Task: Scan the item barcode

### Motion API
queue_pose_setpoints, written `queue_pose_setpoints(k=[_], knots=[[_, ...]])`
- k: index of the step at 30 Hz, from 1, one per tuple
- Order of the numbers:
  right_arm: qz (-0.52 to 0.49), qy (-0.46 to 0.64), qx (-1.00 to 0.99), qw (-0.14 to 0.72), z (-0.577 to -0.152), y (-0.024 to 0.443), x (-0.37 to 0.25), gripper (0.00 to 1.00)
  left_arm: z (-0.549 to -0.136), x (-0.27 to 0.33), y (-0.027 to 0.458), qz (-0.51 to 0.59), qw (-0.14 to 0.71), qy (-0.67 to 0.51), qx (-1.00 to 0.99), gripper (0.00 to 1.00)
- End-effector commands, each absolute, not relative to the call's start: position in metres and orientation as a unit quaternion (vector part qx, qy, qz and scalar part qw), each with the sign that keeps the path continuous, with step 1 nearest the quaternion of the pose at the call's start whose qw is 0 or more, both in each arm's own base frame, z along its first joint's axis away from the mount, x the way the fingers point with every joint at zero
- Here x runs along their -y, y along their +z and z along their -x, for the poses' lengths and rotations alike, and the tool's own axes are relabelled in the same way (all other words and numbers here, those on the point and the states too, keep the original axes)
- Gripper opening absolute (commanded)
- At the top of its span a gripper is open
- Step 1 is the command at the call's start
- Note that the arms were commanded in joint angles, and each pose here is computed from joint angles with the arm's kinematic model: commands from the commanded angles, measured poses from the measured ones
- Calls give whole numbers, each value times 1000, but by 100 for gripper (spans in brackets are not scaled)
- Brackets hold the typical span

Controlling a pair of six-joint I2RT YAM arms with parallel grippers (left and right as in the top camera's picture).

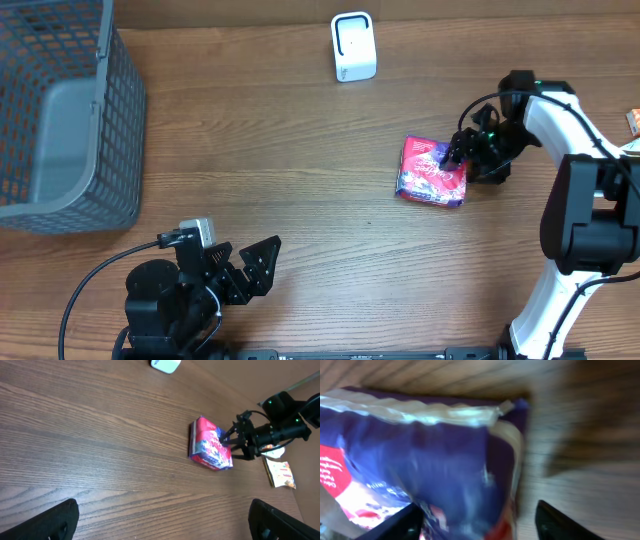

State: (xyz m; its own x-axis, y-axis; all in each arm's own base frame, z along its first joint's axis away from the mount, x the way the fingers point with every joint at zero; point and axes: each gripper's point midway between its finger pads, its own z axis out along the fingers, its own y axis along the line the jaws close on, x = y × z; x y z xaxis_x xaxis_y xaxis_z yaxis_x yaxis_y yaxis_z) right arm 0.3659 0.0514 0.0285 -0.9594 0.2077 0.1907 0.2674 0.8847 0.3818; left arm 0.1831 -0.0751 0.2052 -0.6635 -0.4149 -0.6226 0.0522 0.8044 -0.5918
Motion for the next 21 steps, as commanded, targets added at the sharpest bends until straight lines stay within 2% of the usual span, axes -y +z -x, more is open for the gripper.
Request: queue_pose_setpoints(k=[1, 5, 6, 11, 15, 21], knots=[[108, -217, 968, 69, -363, 24, -67, 54, -183, 75, 209, 108, 399, -299, -860, 100], [128, -217, 966, 64, -368, 24, -68, 18, -183, 75, 209, 108, 399, -299, -860, 100], [134, -220, 964, 62, -370, 24, -69, 6, -183, 75, 209, 108, 399, -299, -860, 100], [124, -303, 944, 36, -392, 53, -93, 4, -183, 75, 209, 108, 399, -299, -860, 100], [145, -364, 920, -5, -427, 86, -108, 4, -183, 75, 209, 108, 399, -299, -860, 100], [223, -471, 844, -128, -518, 151, -121, 4, -183, 75, 209, 108, 399, -299, -860, 100]])
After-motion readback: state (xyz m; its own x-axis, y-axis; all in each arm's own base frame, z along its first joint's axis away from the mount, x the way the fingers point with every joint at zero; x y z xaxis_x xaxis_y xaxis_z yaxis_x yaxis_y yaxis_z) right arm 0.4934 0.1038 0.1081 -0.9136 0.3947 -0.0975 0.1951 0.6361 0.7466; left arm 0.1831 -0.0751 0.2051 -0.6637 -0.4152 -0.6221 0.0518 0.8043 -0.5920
